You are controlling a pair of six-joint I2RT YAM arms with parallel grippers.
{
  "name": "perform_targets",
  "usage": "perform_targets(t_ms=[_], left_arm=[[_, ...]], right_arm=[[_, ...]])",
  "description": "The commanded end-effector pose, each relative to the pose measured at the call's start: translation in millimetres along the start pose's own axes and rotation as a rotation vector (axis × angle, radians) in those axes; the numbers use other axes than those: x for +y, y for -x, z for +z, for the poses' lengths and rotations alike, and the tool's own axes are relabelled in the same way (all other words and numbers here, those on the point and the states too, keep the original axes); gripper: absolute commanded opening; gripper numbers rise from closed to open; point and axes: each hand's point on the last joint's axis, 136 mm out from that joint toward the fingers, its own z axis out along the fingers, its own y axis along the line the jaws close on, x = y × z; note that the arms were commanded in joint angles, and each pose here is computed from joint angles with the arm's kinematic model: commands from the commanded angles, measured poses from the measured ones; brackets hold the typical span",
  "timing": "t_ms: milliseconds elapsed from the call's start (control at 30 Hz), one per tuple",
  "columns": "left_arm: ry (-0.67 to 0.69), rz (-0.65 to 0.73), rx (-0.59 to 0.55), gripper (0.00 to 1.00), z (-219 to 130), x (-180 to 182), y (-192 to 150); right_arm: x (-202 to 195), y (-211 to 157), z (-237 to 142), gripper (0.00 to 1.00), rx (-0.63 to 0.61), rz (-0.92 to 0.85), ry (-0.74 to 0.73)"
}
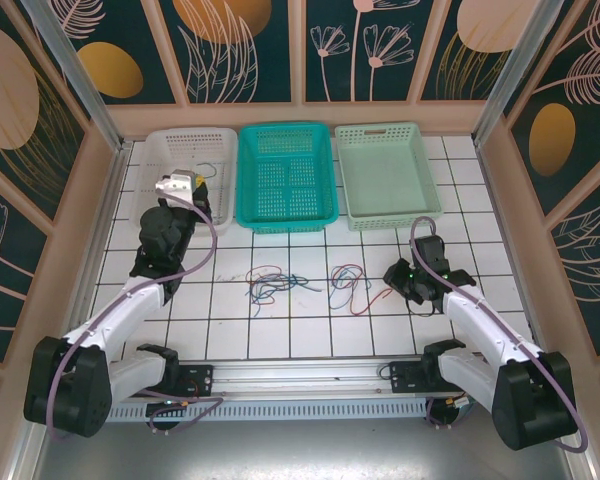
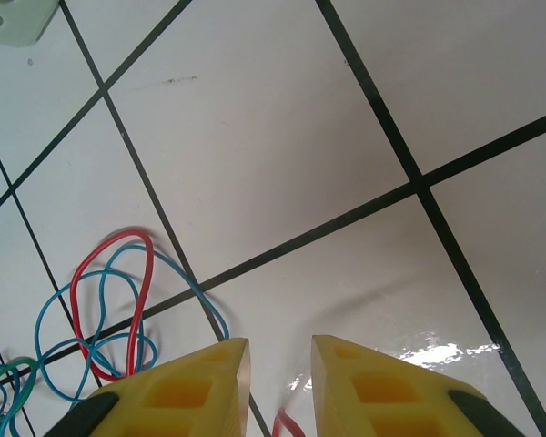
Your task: Untangle the cables
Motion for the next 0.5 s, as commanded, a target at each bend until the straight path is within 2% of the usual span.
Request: perform_targets(t_ms=[0,167,267,367,400,433,467], left_arm=[[0.069,0.061,-0.107,0.0,-1,12,12],[0.125,0.084,-0.064,0.0,2,22,-31],[0.144,0.094,0.004,0.0,9,26,-60],[0.162,0.068,0.042,0.0,12,29,-75],[0.157,0.055,0.051,0.04,12,28,-78],[0.155,0.045,0.06,0.12,13,28,-78],[0.154,0.032,0.071,0.27,13,27,-78]], right_arm=[[6,7,-1,0.24,-0.016,-0.01,0.021],[7,8,-2,0.23,-0.026,-0.016,0.021],[7,8,-2,0.22,-0.025,-0.018,0.023],[6,6,-1,0.22,-0.018,-0.017,0.019],[5,6,-2,0.22,-0.018,-0.018,0.016],[4,5,-2,0.22,-0.016,-0.017,0.015],[4,4,-2,0.21,-0.014,-0.013,0.014]])
